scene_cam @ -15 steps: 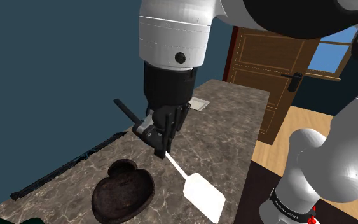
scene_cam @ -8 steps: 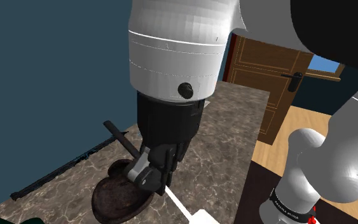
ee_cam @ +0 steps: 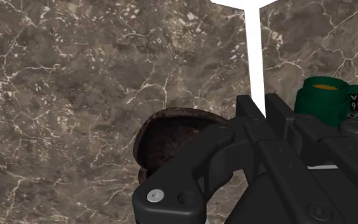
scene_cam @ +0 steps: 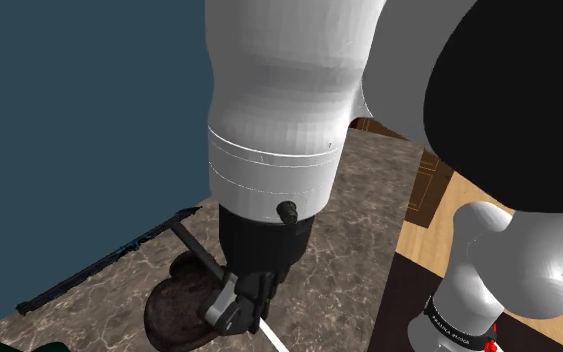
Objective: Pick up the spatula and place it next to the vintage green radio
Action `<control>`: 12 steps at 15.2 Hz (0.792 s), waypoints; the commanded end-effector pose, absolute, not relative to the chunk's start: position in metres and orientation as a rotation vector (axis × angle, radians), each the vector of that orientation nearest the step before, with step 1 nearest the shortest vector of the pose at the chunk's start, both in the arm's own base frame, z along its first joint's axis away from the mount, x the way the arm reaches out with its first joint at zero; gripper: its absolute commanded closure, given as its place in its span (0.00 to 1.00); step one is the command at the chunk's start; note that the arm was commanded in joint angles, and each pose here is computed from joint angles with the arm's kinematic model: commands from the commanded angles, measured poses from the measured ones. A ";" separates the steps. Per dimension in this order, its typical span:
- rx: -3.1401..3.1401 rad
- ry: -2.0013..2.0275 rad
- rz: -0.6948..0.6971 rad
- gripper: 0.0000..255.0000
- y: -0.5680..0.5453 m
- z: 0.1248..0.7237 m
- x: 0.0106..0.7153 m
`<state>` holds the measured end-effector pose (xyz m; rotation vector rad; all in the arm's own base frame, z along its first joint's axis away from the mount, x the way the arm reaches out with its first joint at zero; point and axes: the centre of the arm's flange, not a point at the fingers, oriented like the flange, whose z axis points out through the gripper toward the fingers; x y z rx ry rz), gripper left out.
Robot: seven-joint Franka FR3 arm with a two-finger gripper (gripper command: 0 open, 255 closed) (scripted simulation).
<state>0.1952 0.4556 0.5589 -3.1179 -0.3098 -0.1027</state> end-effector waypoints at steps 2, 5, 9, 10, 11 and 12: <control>-3.118 -0.310 -0.103 1.00 0.456 0.542 0.196; -3.118 -0.310 -0.103 1.00 0.456 0.526 0.196; -3.118 -0.310 -0.103 1.00 0.456 0.505 0.196; -3.118 -0.310 -0.103 1.00 0.456 0.500 0.196; -3.118 -0.310 -0.103 1.00 0.456 0.495 0.196; -3.118 -0.310 -0.103 1.00 0.456 0.490 0.196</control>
